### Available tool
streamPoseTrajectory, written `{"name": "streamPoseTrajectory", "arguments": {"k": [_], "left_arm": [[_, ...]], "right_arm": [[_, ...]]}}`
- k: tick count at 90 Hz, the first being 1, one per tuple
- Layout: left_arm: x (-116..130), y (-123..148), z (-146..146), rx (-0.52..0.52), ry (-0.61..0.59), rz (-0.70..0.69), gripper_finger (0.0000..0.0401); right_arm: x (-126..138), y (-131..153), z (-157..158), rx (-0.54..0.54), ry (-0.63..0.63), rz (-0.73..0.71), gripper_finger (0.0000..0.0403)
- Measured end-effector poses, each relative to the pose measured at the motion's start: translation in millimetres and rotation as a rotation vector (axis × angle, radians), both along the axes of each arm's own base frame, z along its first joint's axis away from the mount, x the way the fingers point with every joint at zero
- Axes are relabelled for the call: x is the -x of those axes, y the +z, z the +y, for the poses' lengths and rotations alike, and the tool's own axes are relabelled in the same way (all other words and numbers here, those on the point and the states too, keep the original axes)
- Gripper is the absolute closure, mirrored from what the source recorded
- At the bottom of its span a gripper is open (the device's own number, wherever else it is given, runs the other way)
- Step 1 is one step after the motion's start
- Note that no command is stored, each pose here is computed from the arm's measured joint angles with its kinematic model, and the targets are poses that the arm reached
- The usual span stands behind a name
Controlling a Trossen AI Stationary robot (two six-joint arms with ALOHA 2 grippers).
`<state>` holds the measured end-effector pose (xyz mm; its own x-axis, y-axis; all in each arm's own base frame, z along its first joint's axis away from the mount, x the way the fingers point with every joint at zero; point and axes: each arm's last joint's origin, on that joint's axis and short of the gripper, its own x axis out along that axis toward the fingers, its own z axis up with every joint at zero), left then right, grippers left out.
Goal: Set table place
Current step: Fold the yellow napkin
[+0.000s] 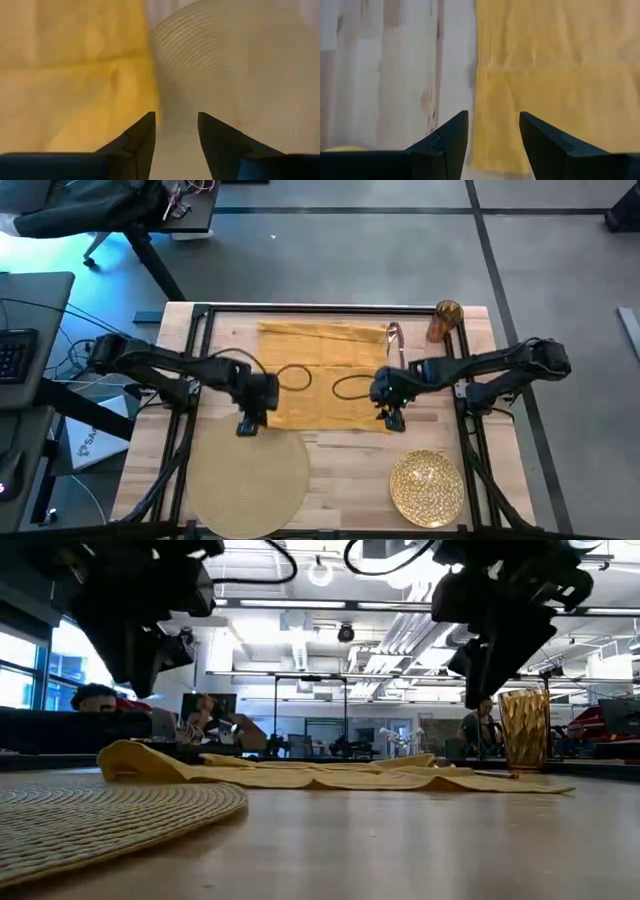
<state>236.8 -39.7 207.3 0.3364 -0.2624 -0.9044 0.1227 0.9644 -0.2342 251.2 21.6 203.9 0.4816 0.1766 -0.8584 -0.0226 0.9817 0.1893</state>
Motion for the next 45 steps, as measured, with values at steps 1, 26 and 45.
{"name": "streamPoseTrajectory", "arguments": {"k": [1, 26, 45], "left_arm": [[0.4, -1.2, -1.5, -0.004, -0.003, -0.002, 0.0256], [2.3, -16.9, -22.3, -0.206, 0.01, -0.126, 0.0215], [9.1, -32.6, -33.2, -0.341, -0.101, -0.143, 0.0213]], "right_arm": [[-0.2, -0.1, 0.9, 0.008, 0.0, -0.004, 0.0241], [-3.1, 2.1, 12.7, 0.105, -0.03, -0.063, 0.0241], [-2.8, 1.9, 12.6, 0.09, -0.052, -0.056, 0.0241]]}}
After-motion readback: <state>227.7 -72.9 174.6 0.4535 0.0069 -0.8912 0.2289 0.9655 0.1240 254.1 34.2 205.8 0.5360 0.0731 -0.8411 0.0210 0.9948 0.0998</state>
